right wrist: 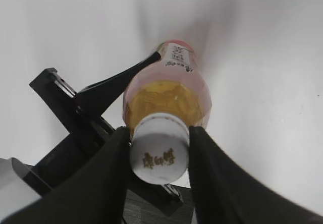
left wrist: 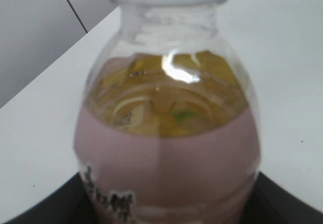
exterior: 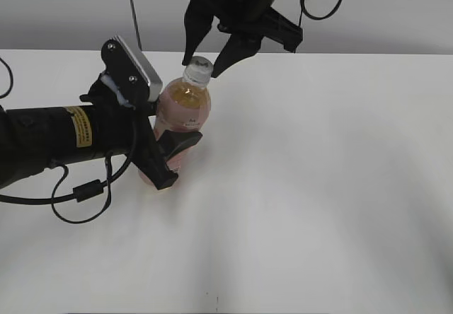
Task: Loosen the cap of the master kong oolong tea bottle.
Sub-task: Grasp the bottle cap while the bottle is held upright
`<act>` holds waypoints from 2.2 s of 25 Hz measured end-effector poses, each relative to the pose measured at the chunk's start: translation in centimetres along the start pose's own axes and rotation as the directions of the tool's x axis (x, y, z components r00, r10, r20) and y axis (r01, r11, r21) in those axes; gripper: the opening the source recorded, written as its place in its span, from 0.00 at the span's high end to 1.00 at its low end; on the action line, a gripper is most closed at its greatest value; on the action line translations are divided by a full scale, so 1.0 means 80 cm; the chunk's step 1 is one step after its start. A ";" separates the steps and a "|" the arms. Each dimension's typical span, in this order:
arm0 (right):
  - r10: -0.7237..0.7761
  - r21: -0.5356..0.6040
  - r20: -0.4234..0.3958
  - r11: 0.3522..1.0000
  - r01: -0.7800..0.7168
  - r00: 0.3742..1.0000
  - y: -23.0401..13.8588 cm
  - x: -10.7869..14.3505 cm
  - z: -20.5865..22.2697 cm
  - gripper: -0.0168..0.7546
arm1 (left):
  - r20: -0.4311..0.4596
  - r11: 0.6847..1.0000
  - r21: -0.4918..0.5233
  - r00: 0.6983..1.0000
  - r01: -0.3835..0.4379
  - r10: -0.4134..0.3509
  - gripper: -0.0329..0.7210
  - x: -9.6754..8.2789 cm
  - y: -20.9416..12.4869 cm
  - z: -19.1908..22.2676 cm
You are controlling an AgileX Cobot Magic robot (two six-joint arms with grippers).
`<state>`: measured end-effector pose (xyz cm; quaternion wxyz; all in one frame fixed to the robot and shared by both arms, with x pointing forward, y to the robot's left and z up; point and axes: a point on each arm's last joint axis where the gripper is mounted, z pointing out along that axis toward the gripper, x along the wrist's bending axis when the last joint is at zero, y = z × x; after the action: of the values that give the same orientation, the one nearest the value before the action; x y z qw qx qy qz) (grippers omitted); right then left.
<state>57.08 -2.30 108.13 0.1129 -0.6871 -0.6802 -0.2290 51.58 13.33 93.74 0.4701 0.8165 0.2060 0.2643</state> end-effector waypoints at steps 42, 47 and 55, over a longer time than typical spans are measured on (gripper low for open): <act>-0.726 -0.036 0.017 -0.688 0.725 -0.688 -0.001 0.004 0.000 0.63 | -0.005 1.000 0.004 1.000 0.003 -0.003 0.42 0.001 -0.001 0.000; -0.740 -0.064 0.021 -0.672 0.737 -0.673 -0.003 0.007 0.000 0.63 | -0.005 1.000 0.003 1.000 0.003 -0.003 0.42 0.001 0.000 0.000; -0.838 -0.080 0.009 -0.544 0.835 -0.545 -0.004 0.008 -0.001 0.63 | -0.004 1.000 0.000 1.000 0.003 -0.003 0.42 0.001 0.000 0.000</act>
<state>56.73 -1.72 108.42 -0.1409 0.2751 -0.9184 -0.2468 51.63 13.38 93.75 0.4699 0.8157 0.2082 0.2656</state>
